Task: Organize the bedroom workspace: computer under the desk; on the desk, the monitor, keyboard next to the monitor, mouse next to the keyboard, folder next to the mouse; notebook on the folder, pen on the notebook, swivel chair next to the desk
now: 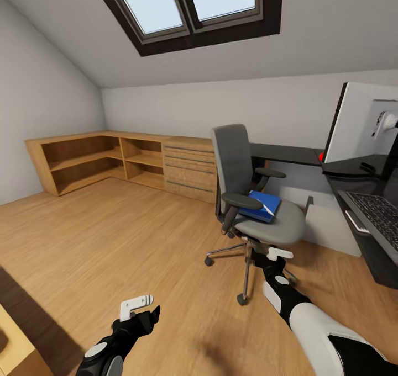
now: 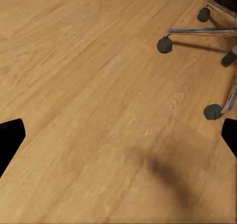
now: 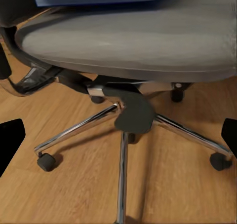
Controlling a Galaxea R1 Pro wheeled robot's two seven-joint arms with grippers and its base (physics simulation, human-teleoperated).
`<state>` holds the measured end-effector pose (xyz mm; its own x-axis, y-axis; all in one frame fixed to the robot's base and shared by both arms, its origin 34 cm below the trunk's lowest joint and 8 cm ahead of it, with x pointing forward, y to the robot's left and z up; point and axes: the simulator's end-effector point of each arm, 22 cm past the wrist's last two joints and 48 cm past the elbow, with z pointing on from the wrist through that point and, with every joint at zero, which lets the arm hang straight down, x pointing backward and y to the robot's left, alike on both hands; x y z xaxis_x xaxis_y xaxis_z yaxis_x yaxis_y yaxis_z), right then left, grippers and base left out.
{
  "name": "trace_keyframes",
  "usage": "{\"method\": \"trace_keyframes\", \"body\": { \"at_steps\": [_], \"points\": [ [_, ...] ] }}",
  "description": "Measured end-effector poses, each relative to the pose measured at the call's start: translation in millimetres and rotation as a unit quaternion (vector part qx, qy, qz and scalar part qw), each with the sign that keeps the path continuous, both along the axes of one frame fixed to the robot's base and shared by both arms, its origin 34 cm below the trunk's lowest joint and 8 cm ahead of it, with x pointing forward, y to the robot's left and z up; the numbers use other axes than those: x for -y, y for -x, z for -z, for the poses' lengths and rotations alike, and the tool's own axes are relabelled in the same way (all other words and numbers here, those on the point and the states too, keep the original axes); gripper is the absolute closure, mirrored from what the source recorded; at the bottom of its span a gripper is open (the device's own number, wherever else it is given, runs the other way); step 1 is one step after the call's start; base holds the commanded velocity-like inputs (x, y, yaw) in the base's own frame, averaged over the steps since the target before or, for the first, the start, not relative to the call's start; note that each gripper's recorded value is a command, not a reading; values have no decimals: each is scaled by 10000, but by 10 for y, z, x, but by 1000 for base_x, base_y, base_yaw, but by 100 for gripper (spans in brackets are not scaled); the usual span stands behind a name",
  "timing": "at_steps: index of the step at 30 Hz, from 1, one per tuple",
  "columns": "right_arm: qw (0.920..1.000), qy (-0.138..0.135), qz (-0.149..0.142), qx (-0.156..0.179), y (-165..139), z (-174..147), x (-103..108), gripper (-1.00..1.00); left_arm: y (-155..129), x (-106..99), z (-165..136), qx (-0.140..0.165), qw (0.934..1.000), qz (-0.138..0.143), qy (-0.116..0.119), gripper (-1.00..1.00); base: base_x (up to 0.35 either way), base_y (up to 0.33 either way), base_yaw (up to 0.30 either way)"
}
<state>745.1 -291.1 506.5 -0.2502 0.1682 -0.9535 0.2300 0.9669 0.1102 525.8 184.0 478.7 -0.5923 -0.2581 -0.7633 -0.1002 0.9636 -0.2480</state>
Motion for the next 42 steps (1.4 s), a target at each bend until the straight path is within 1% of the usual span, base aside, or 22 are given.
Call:
{"method": "trace_keyframes", "body": {
  "at_steps": [31,42],
  "points": [
    [9999,1,5,146,-4,-191,5,-100,-13,6,-127,145,9999,0,9,-100,0,0,-208],
    [9998,-9,3,175,-1,-208,-7,-100,-14,7,-141,161,9999,2,15,-100,0,0,-39]
  ]
}}
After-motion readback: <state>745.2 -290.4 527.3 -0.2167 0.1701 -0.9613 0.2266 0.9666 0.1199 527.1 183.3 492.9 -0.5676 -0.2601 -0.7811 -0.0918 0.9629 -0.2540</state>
